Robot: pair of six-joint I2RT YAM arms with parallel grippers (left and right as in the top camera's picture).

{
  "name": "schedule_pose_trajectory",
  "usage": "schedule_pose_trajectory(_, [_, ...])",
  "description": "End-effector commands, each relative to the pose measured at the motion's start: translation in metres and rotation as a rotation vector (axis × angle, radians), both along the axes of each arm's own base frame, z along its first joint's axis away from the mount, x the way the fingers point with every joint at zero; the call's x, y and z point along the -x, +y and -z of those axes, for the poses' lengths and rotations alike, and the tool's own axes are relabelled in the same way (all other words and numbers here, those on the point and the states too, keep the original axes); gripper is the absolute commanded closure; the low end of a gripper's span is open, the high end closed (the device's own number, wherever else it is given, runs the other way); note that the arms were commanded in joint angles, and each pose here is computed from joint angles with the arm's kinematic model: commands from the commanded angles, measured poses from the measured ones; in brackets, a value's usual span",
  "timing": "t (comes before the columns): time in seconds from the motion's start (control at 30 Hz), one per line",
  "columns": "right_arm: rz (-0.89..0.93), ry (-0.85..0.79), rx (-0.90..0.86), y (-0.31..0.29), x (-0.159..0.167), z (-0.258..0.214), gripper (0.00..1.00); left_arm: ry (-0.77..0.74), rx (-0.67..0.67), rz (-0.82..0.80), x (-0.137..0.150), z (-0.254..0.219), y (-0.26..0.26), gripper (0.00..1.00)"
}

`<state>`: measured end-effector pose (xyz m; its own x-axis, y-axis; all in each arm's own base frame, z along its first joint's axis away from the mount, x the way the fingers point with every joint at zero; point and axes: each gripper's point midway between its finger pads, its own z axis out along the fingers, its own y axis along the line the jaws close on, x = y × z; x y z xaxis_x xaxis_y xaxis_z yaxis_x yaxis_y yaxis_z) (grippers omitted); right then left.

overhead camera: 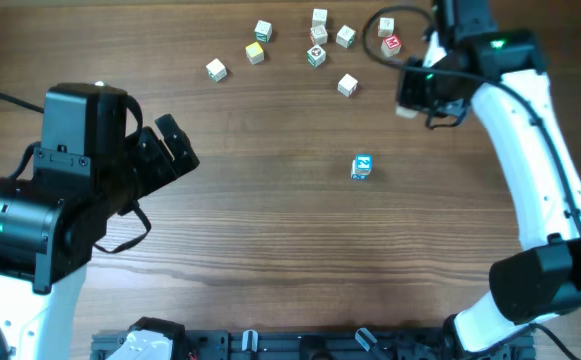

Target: Form a tower

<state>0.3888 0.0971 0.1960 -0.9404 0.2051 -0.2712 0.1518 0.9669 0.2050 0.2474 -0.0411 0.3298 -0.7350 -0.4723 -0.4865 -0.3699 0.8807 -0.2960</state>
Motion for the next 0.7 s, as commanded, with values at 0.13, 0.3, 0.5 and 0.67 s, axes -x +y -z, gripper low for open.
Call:
schedule_pose_trajectory(0.13, [-0.065, 0.053, 0.102, 0.033, 0.024, 0.062, 0.84, -0.003, -0.01, -0.005, 0.0, 0.0, 0.001, 0.0])
schedule_pose_trajectory(0.3, [-0.063, 0.087, 0.117, 0.032, 0.036, 0.105, 0.84, -0.003, -0.01, -0.005, 0.0, 0.0, 0.001, 0.0])
schedule_pose_trajectory(0.5, [-0.06, 0.018, 0.168, 0.028, 0.025, 0.114, 0.84, -0.003, -0.01, -0.005, 0.0, 0.0, 0.001, 0.0])
schedule_pose_trajectory(0.67, [-0.125, -0.003, 0.171, 0.048, 0.028, 0.113, 0.84, -0.003, -0.01, -0.005, 0.0, 0.0, 0.001, 0.0])
